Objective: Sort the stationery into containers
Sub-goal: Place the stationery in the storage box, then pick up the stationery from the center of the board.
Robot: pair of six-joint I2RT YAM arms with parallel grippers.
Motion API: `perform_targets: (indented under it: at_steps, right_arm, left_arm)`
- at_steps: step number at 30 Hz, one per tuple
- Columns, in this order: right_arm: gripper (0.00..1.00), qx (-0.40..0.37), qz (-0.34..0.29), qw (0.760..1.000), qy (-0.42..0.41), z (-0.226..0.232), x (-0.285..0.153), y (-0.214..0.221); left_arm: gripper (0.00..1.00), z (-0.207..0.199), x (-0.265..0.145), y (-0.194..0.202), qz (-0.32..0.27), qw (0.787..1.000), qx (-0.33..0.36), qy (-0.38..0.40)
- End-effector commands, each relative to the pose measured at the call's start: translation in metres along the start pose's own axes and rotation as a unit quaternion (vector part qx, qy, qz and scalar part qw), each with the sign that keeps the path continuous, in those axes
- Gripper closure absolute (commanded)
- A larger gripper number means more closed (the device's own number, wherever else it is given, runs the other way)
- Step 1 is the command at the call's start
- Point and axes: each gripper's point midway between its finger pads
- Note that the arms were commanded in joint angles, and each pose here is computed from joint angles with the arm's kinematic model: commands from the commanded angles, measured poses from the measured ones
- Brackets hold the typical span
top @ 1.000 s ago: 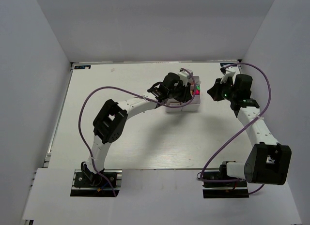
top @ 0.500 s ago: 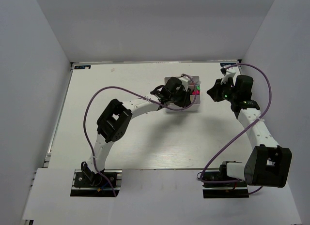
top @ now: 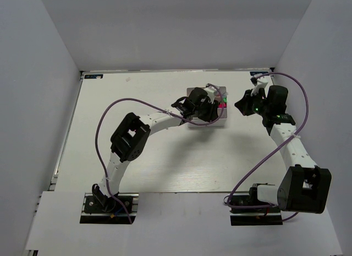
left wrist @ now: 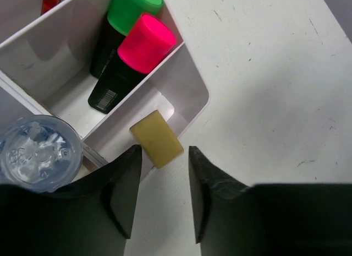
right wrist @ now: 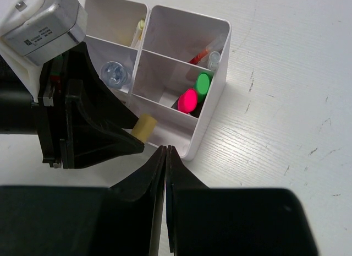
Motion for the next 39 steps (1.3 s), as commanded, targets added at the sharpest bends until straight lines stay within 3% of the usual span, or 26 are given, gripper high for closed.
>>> perform_targets:
  at_steps: [1,4,13,17,19,21,22,24,25,28,29,31,36,39]
  right_arm:
    - [0.92,-0.008,-0.017,1.0,-0.006,0.003,-0.003,-0.006]
    - [0.92,-0.008,-0.017,1.0,-0.005,0.003,-0.004,-0.006]
    - [0.89,-0.01,-0.022,1.0,-0.012,0.005,-0.005,-0.01]
    - [0.71,-0.009,-0.034,0.998,-0.047,0.015,-0.006,-0.017]
    - [0.57,-0.02,-0.044,0.997,-0.068,0.02,-0.008,-0.022]
    - [0.49,-0.043,-0.045,0.993,-0.103,0.03,-0.008,-0.02]
    - [0.42,-0.073,-0.052,0.984,-0.154,0.045,-0.011,-0.02]
    - [0.35,-0.091,-0.038,0.976,-0.192,0.056,-0.011,-0.008]
    - [0.31,-0.147,-0.043,0.958,-0.244,0.069,-0.015,-0.001]
    - [0.25,-0.178,-0.012,0.932,-0.314,0.089,-0.021,0.026]
    - [0.25,-0.187,-0.008,0.927,-0.325,0.091,-0.019,0.027]
    - [0.23,-0.233,0.004,0.897,-0.376,0.114,-0.019,0.042]
    - [0.25,-0.344,0.017,0.836,-0.428,0.153,0.005,0.057]
    - [0.26,-0.388,0.022,0.806,-0.447,0.181,0.026,0.063]
  left_arm:
    - [0.5,-0.008,-0.004,-0.02,-0.021,1.0,0.005,0.002]
    - [0.43,-0.01,-0.005,-0.029,-0.031,1.0,0.007,0.001]
    - [0.4,-0.029,-0.019,-0.063,-0.073,0.997,0.007,0.026]
    - [0.39,-0.04,-0.047,-0.072,-0.092,0.995,0.003,0.039]
    - [0.33,-0.047,-0.073,-0.084,-0.112,0.993,-0.001,0.036]
    - [0.32,-0.039,-0.086,-0.065,-0.093,0.995,-0.018,0.018]
    - [0.31,-0.041,-0.109,-0.076,-0.109,0.994,-0.027,0.015]
    - [0.25,-0.02,-0.127,-0.054,-0.096,0.994,-0.054,-0.028]
    - [0.01,-0.018,-0.149,-0.049,-0.105,0.992,-0.06,-0.043]
    - [0.0,0.006,-0.182,-0.024,-0.113,0.983,-0.095,-0.11]
    - [0.0,0.012,-0.211,-0.034,-0.149,0.972,-0.111,-0.141]
    - [0.0,0.028,-0.231,-0.003,-0.136,0.959,-0.165,-0.185]
    - [0.0,0.054,-0.293,0.034,-0.167,0.909,-0.271,-0.27]
    - [0.0,0.065,-0.331,0.052,-0.204,0.867,-0.341,-0.301]
Point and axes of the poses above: each gripper's point midway between its finger pads, its own x axis out along the fingers, its own z axis along the line the jaws close on, y = z × x, and after that the axes turned 2 degrees about -x, right-handed
